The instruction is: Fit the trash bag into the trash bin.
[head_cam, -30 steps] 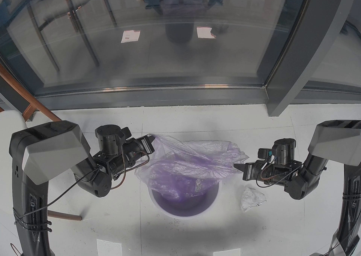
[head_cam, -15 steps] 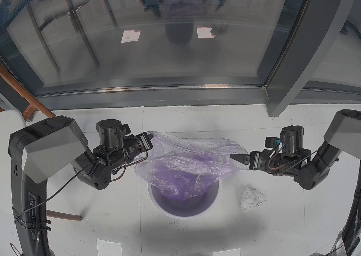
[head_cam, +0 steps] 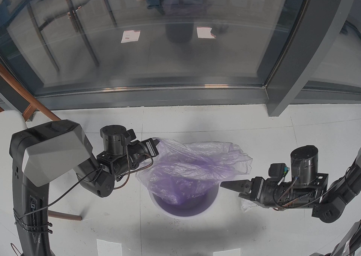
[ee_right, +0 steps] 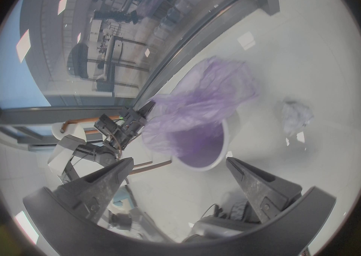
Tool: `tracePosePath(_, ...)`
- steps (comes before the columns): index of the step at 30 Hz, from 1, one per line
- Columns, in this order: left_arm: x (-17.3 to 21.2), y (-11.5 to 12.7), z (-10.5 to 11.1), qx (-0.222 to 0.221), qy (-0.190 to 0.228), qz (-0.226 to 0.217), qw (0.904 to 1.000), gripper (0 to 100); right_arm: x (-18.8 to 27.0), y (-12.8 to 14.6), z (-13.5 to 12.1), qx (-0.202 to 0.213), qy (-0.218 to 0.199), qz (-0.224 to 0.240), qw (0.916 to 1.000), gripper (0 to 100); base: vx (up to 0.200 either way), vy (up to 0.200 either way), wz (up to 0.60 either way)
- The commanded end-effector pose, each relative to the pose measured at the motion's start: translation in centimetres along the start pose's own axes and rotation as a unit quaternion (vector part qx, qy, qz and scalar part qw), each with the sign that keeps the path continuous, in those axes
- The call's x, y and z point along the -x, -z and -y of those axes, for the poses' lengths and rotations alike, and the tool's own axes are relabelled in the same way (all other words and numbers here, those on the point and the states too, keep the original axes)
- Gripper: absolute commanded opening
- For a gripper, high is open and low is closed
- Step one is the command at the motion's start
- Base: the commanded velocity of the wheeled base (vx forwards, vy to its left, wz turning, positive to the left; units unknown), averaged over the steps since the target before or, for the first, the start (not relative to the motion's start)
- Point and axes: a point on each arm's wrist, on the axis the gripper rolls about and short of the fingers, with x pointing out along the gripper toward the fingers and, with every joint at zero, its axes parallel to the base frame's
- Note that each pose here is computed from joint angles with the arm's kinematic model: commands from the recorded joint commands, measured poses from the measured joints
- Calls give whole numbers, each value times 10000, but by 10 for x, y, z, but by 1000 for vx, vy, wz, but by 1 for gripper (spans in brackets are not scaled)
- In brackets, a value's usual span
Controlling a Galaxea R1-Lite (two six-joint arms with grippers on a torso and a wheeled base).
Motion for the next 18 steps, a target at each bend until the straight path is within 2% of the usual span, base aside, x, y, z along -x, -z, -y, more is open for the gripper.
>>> tracePosePath(1, 10, 2, 8, -16, 95, -25, 10000, 0, -21, 27, -30, -305, -207, -204, 9991, 100, 0, 0, 0)
tracePosePath(4, 11, 3, 6, -8, 69, -53, 10000, 0, -27, 35, -44, -548, -387, -327, 9972, 100, 0, 0, 0)
tracePosePath(11, 11, 4, 7, -12, 75, -57, 10000, 0, -50, 38, -62, -822, -592, -360, 9942, 100, 0, 0, 0)
tracePosePath(12, 11, 3, 8, -13, 72, -46, 10000, 0, -50, 39, -62, -858, -587, -378, 9939, 100, 0, 0, 0)
tracePosePath(13, 11, 5, 10, -16, 105, -51, 9999, 0, -53, 45, -65, -1136, -577, -391, 9911, 100, 0, 0, 0)
tracePosePath(15, 12, 5, 11, -22, 127, -29, 9999, 0, -55, 47, -67, -1282, -562, -334, 9896, 100, 0, 0, 0)
tracePosePath(18, 12, 6, 11, -23, 131, -23, 9999, 0, -63, 48, -67, -1327, -513, -253, 9895, 100, 0, 0, 0)
